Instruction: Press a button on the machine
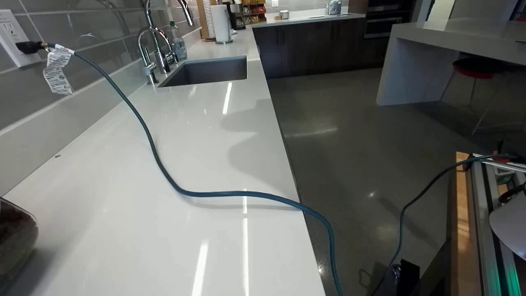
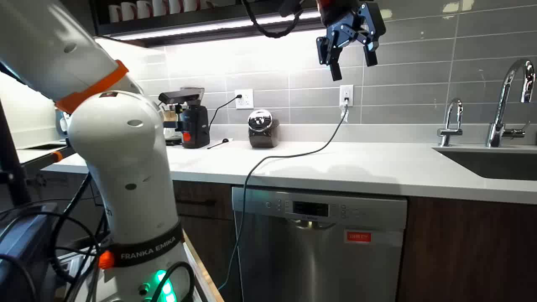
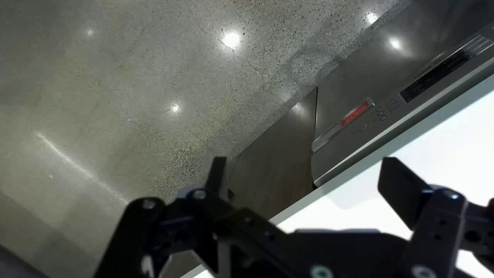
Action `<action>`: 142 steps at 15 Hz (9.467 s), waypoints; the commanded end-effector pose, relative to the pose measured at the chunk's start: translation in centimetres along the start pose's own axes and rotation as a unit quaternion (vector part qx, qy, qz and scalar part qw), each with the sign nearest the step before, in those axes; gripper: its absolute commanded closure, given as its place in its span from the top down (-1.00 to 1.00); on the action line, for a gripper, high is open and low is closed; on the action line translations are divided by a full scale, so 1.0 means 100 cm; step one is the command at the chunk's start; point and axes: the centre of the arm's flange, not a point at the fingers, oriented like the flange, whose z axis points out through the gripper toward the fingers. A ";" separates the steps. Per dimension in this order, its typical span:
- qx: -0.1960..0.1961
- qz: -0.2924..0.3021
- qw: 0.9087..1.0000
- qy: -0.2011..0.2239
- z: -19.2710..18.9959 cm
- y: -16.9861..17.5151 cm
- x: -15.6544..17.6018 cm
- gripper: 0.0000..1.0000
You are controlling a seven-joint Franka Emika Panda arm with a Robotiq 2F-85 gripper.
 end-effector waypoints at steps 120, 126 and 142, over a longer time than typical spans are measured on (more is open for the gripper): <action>0.289 -0.372 0.863 0.182 0.430 -0.149 0.018 -1.00; 0.300 -0.366 0.861 0.187 0.431 -0.150 0.019 -1.00; 0.349 -0.294 0.864 0.213 0.430 -0.144 0.021 -1.00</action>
